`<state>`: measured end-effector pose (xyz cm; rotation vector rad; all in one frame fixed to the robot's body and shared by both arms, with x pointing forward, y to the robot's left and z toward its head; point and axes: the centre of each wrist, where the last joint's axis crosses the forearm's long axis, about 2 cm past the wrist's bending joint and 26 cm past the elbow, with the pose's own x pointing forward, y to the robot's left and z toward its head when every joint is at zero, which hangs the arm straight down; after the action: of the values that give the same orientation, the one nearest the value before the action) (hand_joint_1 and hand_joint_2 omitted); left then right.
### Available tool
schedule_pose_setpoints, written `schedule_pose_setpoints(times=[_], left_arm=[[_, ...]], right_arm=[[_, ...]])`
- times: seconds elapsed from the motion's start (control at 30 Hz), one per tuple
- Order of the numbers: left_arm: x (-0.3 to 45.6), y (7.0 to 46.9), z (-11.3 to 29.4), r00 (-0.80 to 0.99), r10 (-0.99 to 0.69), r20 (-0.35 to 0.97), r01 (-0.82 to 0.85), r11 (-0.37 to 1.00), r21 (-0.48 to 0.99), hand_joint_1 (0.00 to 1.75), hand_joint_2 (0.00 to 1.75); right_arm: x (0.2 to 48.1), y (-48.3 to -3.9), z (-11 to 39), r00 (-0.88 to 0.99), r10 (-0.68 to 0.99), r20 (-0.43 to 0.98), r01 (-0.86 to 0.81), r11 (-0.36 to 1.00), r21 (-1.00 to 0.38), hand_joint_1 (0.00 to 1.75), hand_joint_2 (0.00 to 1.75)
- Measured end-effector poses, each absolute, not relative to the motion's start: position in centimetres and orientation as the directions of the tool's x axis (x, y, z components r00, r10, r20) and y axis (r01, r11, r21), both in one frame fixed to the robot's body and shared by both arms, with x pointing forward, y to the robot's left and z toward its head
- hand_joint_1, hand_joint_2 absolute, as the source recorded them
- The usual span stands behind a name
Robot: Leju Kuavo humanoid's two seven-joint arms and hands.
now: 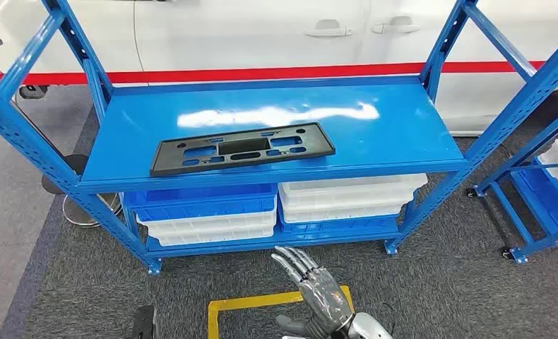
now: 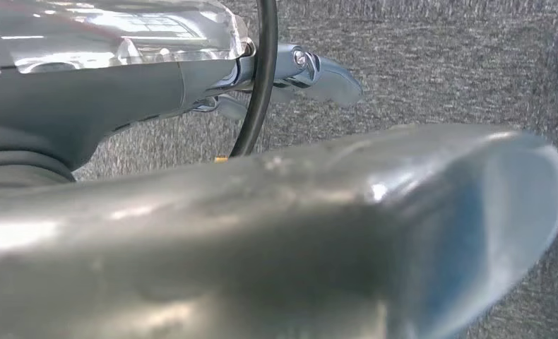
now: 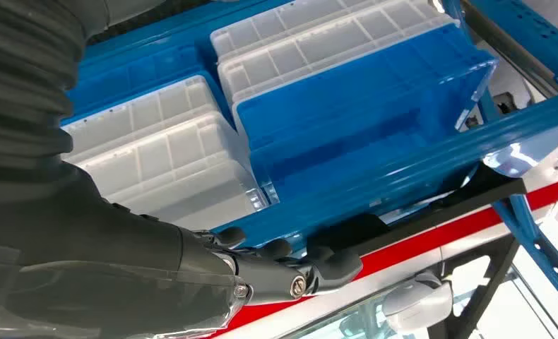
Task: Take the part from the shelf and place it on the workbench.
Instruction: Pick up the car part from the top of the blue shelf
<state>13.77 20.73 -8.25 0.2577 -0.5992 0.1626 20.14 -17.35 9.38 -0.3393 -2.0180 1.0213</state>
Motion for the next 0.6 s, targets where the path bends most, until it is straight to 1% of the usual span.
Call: schedule_pose_setpoints(times=[0.17,0.27,0.43,0.6], left_arm=[[13.5,20.8,-8.3,0.819,0.077,0.569,-0.221,0.957,0.189,0.0,0.0],[13.5,20.8,-8.4,0.821,0.08,0.565,-0.216,0.96,0.177,0.0,0.0],[13.4,21.3,-8.5,0.805,0.062,0.59,-0.201,0.964,0.174,0.0,0.0],[13.4,21.5,-8.5,0.737,0.021,0.676,-0.177,0.971,0.163,0.0,0.0]], right_arm=[[20.0,-17.3,9.0,-0.619,0.561,0.55,-0.125,0.621,-0.774,0.0,1.75],[20.1,-17.2,9.1,-0.638,0.588,0.497,-0.076,0.595,-0.8,0.0,1.75],[20.4,-17.3,9.1,-0.673,0.66,0.333,0.115,0.539,-0.835,0.0,1.75],[20.8,-18.3,9.4,-0.74,0.666,0.094,0.276,0.428,-0.861,0.0,1.75]])
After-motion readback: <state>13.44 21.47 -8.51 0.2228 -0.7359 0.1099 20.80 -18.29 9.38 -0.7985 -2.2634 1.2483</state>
